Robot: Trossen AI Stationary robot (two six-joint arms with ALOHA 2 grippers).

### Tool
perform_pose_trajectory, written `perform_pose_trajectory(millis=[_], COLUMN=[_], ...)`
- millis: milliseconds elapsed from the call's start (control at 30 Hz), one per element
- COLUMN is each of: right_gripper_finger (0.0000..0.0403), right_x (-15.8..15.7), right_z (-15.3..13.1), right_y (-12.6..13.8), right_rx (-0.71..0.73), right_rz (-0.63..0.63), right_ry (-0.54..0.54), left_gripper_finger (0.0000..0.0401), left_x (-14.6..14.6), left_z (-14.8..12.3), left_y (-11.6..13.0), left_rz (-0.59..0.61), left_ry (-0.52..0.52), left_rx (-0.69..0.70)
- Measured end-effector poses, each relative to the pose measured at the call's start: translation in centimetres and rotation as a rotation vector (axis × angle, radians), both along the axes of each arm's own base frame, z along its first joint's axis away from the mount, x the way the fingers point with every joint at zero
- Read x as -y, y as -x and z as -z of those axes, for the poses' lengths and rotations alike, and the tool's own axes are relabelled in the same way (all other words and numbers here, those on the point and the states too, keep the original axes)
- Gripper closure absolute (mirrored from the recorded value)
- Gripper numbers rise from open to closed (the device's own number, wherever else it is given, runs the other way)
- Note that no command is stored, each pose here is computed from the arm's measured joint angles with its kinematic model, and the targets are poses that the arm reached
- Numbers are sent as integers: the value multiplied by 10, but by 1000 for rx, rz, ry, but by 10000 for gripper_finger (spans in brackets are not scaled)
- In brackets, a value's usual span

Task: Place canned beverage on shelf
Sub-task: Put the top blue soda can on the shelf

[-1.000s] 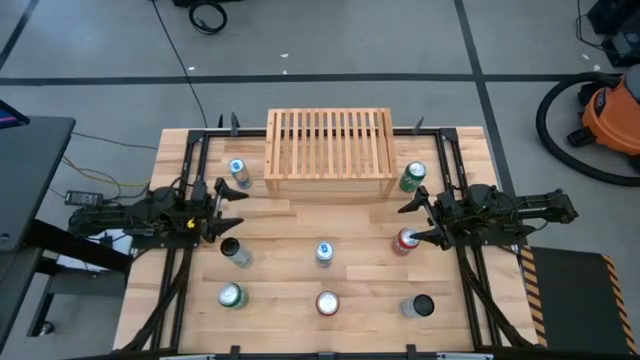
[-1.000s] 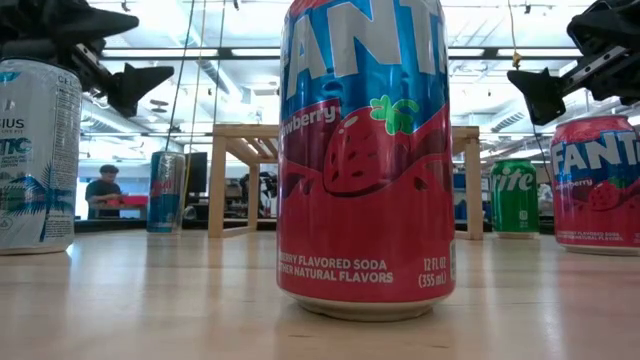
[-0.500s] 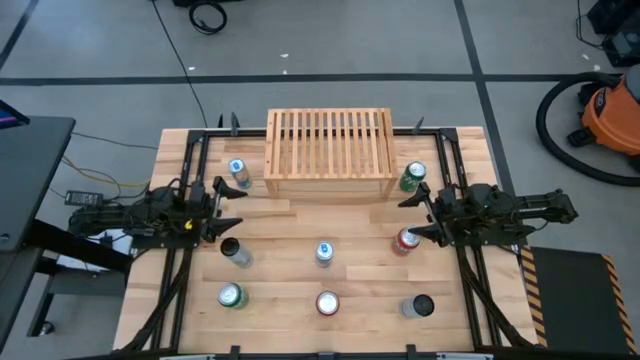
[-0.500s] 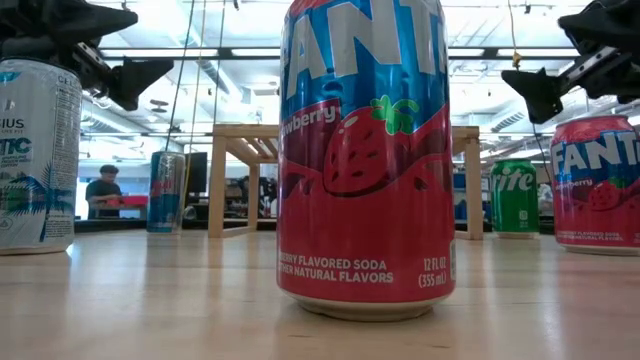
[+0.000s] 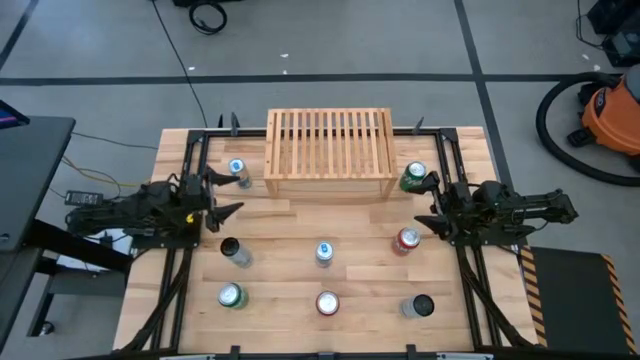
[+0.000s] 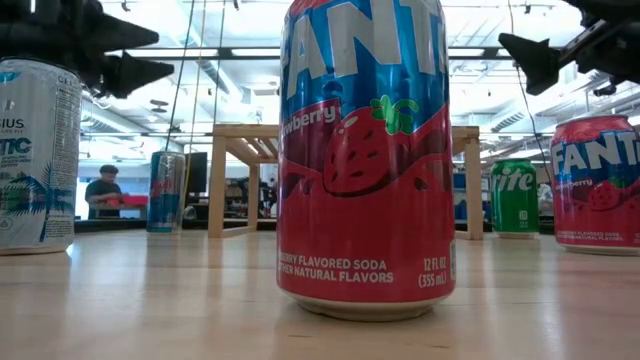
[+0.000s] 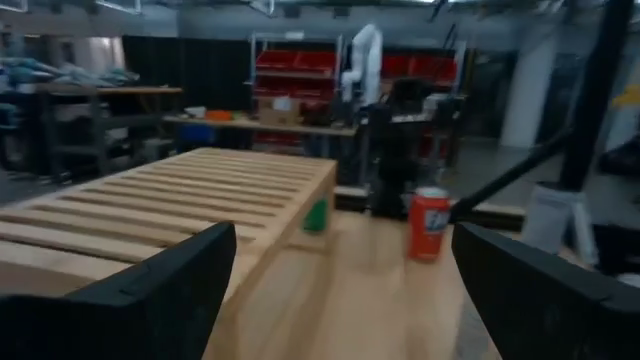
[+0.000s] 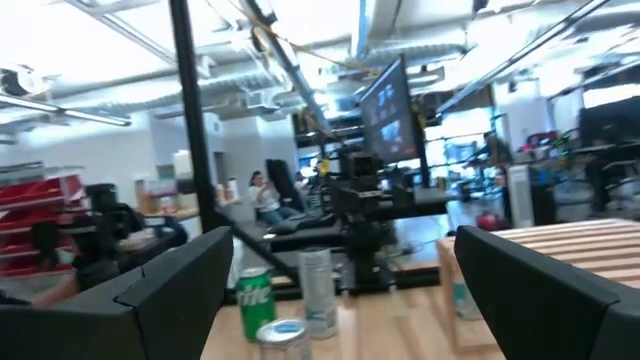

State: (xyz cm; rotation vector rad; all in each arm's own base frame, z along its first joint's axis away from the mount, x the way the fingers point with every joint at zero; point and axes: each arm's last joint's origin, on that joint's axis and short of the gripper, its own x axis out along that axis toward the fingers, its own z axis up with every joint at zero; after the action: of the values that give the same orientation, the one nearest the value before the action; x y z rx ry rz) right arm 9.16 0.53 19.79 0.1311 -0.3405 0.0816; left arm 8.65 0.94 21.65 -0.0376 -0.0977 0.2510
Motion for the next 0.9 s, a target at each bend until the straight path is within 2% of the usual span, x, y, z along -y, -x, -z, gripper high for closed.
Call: perform_pose_trajectory(millis=[167, 433, 567, 700, 833, 900], right_gripper_finger=[11, 11, 11, 11, 11, 11], right_x=[2, 4, 5, 5, 5, 5], right_z=[0, 1, 0, 0, 0, 0], right_y=[0, -1, -1, -1, -1, -1], right_rx=[-5, -8, -6, -3, -7, -7], right_rz=[58, 87, 90, 78, 62, 59], right_ry=[24, 27, 13, -25, -65, -72], left_gripper_finger=[23, 23, 23, 23, 23, 23], left_x=[-2, -8, -17, -33, -55, -65], left_z=[-26, -58, -72, -77, -72, -65], left_y=[2, -11, -20, -31, -38, -39], left_rz=[-84, -238, -328, -466, -625, -656], left_ry=[-8, -11, 24, 101, 230, 290], left_rx=[-92, -346, -437, -518, -596, -652])
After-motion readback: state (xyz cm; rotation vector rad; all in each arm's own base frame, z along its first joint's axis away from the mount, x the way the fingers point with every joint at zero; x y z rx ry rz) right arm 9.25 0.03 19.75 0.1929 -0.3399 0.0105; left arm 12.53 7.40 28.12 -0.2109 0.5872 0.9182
